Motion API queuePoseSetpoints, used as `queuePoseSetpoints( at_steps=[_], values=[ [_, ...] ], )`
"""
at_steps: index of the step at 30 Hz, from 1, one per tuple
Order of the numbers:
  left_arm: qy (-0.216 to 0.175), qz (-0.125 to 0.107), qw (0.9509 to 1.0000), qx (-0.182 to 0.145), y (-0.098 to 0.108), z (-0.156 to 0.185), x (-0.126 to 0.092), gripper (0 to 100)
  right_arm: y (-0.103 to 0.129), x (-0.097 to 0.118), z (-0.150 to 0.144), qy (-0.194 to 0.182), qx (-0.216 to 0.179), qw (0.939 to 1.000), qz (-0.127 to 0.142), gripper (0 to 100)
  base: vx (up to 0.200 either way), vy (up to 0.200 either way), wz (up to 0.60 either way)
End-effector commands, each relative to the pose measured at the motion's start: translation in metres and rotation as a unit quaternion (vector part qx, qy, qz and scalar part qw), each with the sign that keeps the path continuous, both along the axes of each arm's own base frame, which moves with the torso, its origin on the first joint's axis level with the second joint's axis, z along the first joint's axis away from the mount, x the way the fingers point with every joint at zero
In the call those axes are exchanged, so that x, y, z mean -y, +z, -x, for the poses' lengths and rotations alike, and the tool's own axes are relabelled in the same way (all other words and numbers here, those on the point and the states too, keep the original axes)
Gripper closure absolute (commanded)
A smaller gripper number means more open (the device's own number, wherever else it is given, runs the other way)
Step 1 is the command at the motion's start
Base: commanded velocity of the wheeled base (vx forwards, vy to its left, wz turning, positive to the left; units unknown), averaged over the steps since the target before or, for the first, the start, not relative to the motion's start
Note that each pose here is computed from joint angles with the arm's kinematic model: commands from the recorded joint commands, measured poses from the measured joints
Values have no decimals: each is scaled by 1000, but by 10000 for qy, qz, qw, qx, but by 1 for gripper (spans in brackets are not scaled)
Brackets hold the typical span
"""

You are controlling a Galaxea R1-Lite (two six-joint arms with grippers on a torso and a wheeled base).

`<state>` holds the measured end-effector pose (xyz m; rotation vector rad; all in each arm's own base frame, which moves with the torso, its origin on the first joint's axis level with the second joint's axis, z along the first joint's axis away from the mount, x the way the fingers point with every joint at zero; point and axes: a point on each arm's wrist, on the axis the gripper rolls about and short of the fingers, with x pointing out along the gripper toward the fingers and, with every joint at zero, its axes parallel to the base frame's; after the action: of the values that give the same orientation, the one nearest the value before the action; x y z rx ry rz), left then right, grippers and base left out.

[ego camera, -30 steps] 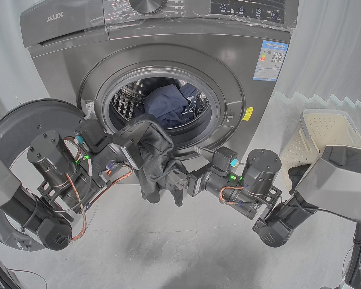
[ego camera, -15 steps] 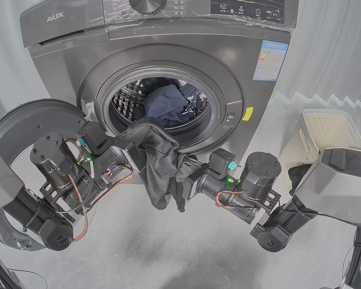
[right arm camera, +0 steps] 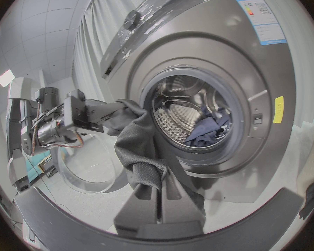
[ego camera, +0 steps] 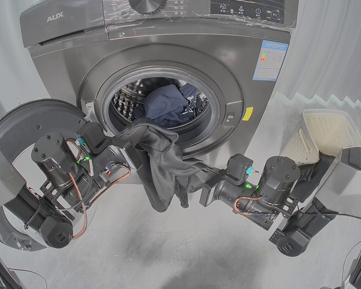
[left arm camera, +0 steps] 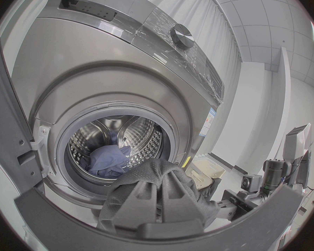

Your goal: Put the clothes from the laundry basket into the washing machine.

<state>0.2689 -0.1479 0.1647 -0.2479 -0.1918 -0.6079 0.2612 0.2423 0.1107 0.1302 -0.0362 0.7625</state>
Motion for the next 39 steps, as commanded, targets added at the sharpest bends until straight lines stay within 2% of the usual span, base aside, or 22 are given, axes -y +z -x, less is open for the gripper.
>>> queuePoseSetpoints(
  at_steps=[1, 6, 7, 10, 14, 18, 26, 30, 35, 36, 39],
  values=[
    [13, 23, 10000, 47, 3, 0, -1, 100, 4, 15, -11, -325, -11, 9994, -68, 100, 0, 0, 0],
    [6, 41, 10000, 81, 5, 1, -1, 100, -7, 24, -22, -510, -131, 9986, 25, 100, 0, 0, 0],
    [6, 52, 9999, 101, 6, 2, -1, 100, -7, 23, -22, -502, -125, 9987, 20, 0, 0, 0, 0],
    [-44, 107, 9998, 174, 12, 6, -1, 100, -8, 23, -22, -502, -143, 9986, 35, 0, 0, 0, 0],
    [-52, 137, 9996, 228, 16, 8, -2, 100, -19, 22, -20, -467, -310, 9981, 242, 0, 0, 0, 0],
    [-42, 149, 9995, 266, 18, 8, -2, 100, -29, 19, -8, -261, -469, 9976, 442, 0, 0, 0, 0],
    [21, 198, 9991, 362, 22, 5, -3, 100, -41, 11, 17, 529, -649, 9944, 648, 0, 0, 0, 0],
    [15, 185, 9992, 352, 21, 5, -2, 100, -37, 7, 16, 651, -559, 9947, 565, 0, 0, 0, 0],
    [-31, 166, 9993, 319, 20, 7, -1, 100, -13, -10, -6, 503, -40, 9987, 125, 0, 0, 0, 0],
    [-31, 166, 9993, 319, 20, 7, -1, 100, -13, -10, -6, 503, -40, 9987, 125, 0, 0, 0, 0],
    [-28, 138, 9995, 283, 17, 7, -1, 100, -1, -22, -26, 346, 265, 9990, -132, 0, 0, 0, 0]
  ],
)
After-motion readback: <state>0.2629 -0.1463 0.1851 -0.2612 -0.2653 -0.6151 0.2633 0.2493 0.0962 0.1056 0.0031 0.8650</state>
